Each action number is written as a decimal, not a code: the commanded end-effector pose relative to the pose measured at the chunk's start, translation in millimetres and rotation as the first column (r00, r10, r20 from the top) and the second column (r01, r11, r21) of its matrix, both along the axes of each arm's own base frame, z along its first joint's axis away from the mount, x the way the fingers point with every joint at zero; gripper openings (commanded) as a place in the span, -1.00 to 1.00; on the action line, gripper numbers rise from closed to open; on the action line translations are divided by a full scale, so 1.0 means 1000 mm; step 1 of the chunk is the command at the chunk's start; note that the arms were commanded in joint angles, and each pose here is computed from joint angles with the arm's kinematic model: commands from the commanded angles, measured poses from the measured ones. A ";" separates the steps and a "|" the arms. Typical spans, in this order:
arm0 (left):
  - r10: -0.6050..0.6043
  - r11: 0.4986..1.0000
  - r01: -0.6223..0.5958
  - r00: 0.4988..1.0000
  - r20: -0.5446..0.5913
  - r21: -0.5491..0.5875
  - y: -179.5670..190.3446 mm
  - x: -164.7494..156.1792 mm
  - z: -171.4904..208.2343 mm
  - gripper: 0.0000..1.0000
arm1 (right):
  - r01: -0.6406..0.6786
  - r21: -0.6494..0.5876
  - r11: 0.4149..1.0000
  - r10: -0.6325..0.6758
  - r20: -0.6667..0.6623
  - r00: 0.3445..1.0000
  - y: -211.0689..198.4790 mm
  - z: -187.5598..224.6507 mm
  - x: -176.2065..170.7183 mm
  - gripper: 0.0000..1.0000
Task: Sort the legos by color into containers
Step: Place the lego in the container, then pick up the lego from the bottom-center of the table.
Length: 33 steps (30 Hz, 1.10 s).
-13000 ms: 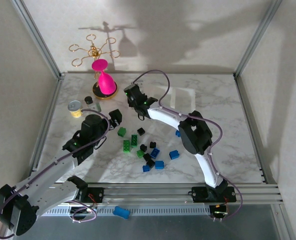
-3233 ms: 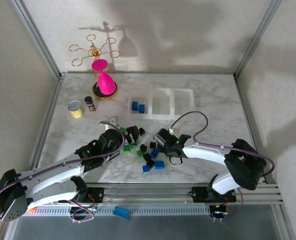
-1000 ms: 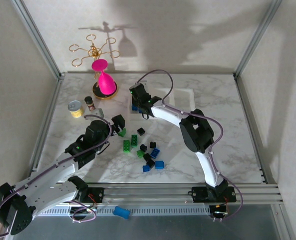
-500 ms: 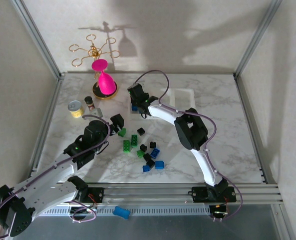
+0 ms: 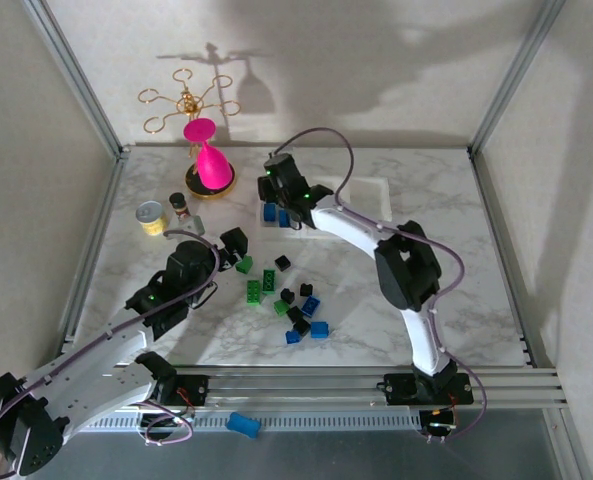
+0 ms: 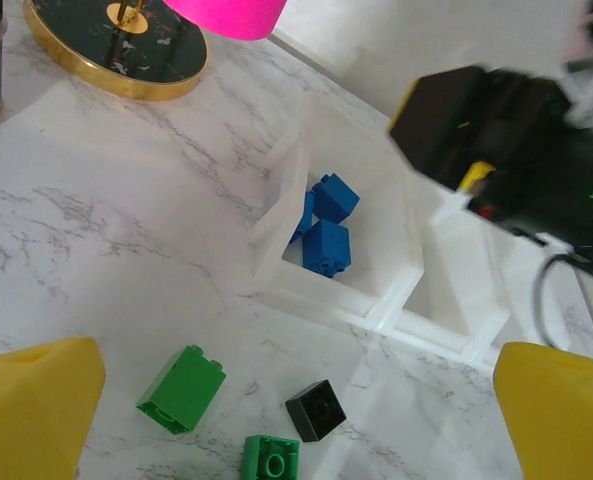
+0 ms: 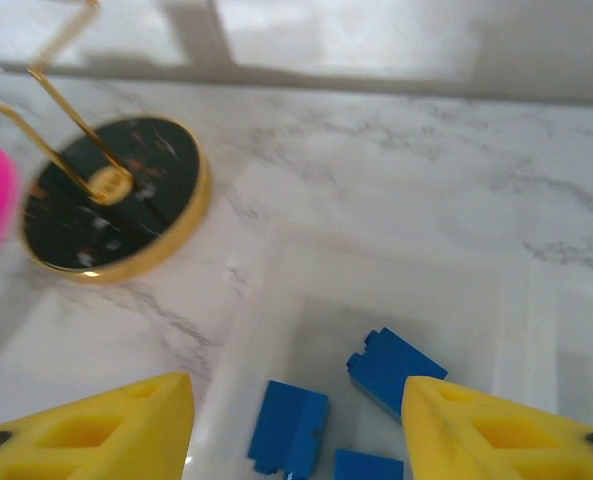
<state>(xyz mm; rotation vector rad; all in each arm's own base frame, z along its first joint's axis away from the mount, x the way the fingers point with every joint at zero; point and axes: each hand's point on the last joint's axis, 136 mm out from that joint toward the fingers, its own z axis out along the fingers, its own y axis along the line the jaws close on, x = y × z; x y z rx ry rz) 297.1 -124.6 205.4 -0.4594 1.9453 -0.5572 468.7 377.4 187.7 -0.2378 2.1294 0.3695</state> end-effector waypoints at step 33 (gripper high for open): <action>-0.137 0.989 0.134 0.989 -0.053 -0.057 -0.048 -0.033 -0.020 0.99 | -0.013 -0.044 0.999 -0.009 -0.478 0.878 -0.111 -0.110 -0.257 0.58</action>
